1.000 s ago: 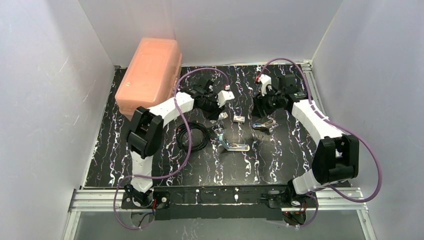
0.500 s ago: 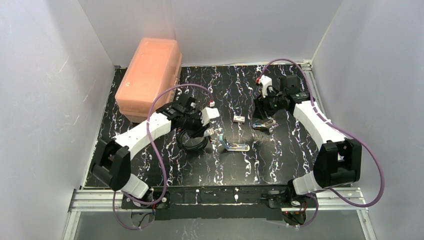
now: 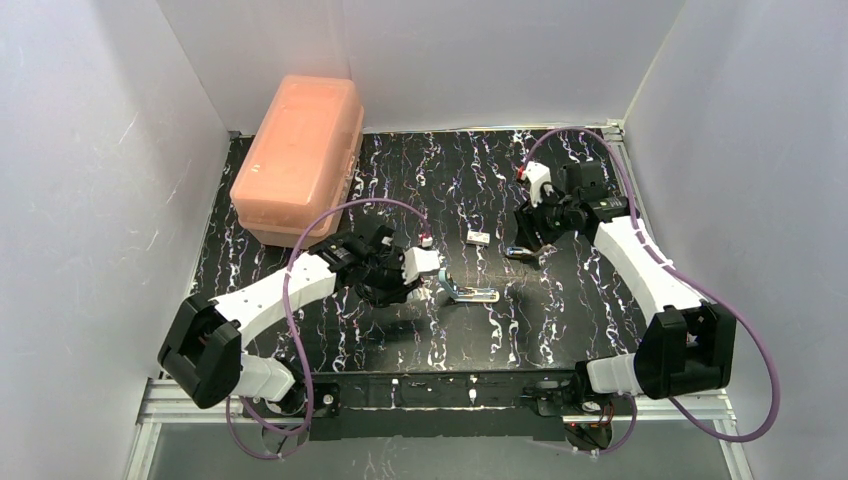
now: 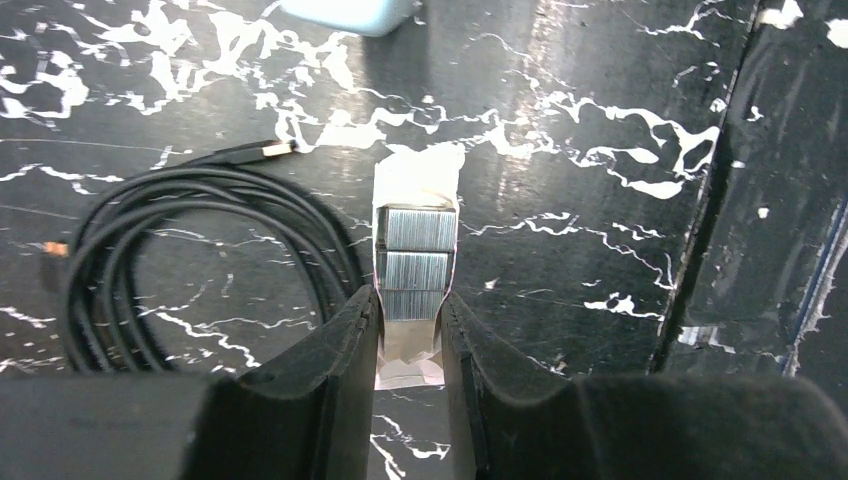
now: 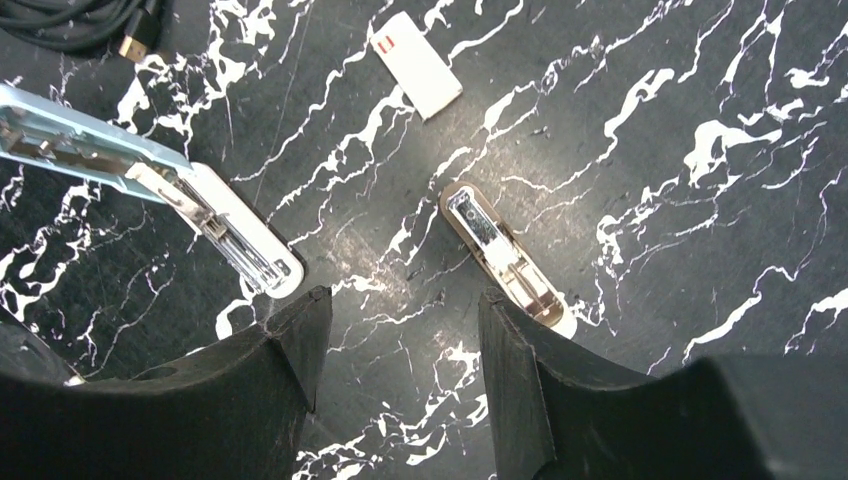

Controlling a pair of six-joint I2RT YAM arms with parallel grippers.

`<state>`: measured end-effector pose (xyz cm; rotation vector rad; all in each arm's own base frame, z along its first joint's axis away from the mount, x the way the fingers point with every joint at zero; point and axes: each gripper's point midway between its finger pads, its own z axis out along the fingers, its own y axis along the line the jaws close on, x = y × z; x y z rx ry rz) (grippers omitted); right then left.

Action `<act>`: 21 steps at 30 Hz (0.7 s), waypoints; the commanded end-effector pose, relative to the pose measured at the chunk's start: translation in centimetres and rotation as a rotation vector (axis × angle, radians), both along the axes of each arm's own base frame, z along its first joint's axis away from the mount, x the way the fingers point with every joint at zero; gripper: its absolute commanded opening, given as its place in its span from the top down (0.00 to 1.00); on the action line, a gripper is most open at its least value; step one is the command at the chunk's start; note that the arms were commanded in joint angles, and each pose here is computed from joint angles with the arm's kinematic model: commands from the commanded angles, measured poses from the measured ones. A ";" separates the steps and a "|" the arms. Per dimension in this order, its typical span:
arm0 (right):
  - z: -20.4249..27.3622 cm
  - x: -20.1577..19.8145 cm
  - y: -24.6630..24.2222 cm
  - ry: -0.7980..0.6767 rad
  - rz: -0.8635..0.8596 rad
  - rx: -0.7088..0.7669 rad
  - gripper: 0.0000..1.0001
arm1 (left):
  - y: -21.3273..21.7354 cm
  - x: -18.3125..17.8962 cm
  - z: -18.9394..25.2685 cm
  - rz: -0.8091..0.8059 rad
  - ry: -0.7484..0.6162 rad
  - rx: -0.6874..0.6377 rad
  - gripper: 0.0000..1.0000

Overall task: Load the staples into the stapler
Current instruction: Place the staple box at the center of the board.

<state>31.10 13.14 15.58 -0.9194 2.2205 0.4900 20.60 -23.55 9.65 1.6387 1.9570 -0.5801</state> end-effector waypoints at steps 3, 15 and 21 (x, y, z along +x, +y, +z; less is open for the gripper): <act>-0.3 -1.2 -1.5 -0.019 -0.015 -0.062 0.37 | -0.7 -1.3 1.3 -0.035 -0.007 -0.028 0.89; -1.5 -0.1 -5.2 0.060 -0.183 -0.047 0.37 | -2.0 -2.0 8.5 -0.058 0.016 0.004 0.89; -1.0 2.1 -8.6 0.093 -0.346 0.003 0.37 | -6.5 -0.1 10.0 -0.073 0.039 -0.005 0.90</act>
